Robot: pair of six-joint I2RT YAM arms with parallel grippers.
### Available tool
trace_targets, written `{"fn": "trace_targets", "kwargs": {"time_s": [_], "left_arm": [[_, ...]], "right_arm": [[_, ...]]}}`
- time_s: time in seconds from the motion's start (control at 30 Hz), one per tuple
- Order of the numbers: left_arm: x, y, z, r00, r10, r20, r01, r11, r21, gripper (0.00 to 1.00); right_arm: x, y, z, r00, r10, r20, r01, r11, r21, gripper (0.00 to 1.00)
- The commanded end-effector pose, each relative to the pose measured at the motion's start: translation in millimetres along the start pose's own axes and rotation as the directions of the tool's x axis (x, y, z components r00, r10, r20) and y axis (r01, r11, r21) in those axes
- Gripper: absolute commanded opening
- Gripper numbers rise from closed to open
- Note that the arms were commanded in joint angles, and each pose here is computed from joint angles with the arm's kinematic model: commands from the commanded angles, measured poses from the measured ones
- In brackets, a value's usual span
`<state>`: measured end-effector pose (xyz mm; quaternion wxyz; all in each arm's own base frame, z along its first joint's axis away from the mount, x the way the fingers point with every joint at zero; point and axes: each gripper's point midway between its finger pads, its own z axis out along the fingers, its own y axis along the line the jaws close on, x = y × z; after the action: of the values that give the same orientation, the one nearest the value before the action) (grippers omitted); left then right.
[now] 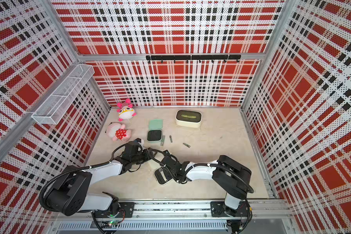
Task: Organize nail clipper sets
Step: Place the nail clipper in the storage box.
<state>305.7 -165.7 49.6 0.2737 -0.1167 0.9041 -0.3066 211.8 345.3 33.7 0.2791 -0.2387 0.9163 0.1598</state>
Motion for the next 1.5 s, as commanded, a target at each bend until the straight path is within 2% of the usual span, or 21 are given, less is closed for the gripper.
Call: {"fn": "trace_targets", "kwargs": {"time_s": [0.0,1.07,1.47], "left_arm": [[2,8,2,1.0,-0.002,-0.004,0.002,1.0,-0.025,0.79],[20,20,15,0.997,0.014,-0.073,-0.018,0.998,-0.063,0.79],[19,19,14,0.997,0.014,-0.07,-0.018,0.998,-0.057,0.79]], "right_arm": [[14,1,0,0.999,-0.014,-0.049,0.014,1.0,-0.011,0.15],[37,-6,12,0.992,-0.032,-0.119,0.035,0.999,0.02,0.17],[28,-4,8,0.995,-0.027,-0.094,0.029,0.999,0.025,0.2]]}}
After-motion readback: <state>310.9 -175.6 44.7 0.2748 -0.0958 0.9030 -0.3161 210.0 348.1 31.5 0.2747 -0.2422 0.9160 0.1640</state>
